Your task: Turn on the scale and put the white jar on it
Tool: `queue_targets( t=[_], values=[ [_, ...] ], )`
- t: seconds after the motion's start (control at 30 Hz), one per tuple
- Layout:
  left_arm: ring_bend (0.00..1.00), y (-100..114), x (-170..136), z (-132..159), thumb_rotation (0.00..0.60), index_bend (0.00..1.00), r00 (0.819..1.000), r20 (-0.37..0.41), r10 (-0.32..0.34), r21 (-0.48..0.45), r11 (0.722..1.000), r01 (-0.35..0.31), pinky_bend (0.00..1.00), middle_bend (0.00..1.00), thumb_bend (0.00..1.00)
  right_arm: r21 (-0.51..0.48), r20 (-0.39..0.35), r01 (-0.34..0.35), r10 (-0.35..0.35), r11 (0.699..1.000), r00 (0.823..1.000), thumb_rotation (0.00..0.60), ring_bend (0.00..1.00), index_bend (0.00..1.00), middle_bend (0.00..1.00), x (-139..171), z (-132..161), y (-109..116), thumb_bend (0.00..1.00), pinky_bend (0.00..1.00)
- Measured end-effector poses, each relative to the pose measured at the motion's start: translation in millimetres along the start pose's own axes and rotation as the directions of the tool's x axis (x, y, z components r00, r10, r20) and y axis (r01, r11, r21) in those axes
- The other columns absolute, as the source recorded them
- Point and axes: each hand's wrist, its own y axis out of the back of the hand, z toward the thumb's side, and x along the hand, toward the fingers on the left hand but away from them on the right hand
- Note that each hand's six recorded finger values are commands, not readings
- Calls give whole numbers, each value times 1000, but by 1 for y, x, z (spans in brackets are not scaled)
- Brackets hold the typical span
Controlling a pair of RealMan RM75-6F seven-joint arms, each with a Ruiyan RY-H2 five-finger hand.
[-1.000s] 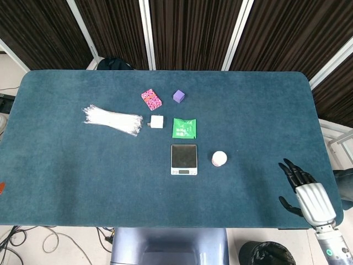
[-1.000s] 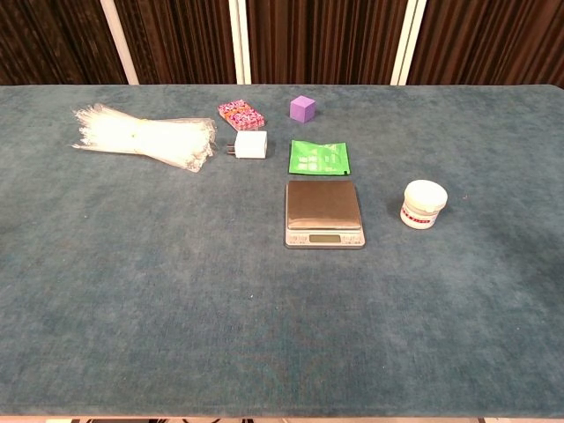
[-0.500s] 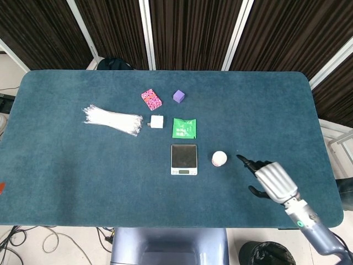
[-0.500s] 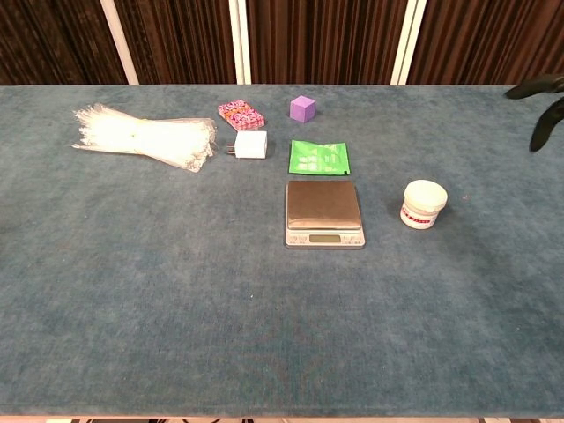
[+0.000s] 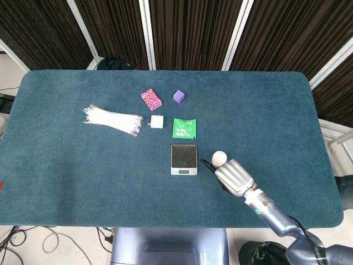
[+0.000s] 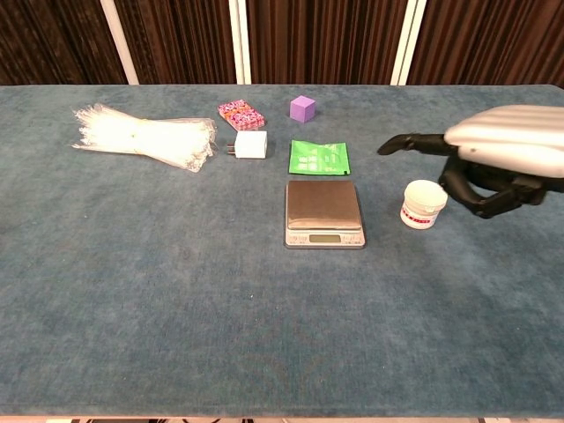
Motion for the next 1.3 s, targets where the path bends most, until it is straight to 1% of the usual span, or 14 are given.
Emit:
queue_targets(
  t=[0.2,0.4,0.63,0.8,1.1,1.3],
  values=[
    [0,-2,0,2,600,0,1000,4,-6,3,1000,6,0,0,118,10,-36,-40,40,999,999,600,828,0,767,-22,20,-9,966,834],
    [0,-2,0,0,600,0,1000,-5,-4,1,1000,4,0,0,118,28,-51,-62,63,998,997,600,829,0,768,-39,34,-13,967,861],
    [0,-1,2,-2,600,0,1000,-9,-2,2,1000,2,0,0,118,50,-35,-109,111,993,993,600,829,0,768,-52,38,-24,966,891],
    [0,-2,2,-2,600,0,1000,-9,-2,5,1000,2,0,0,118,78,-23,-130,132,988,991,600,829,0,768,-60,42,-33,967,910],
    [0,-4,2,-1,600,0,1000,-9,-6,11,1000,6,0,0,118,106,-44,-142,148,984,988,600,829,0,768,-63,57,-45,966,941],
    [0,-5,3,-1,600,0,1000,-12,-10,15,1000,10,0,0,118,125,-62,-138,146,983,987,600,829,0,768,-69,67,-49,966,956]
  ],
)
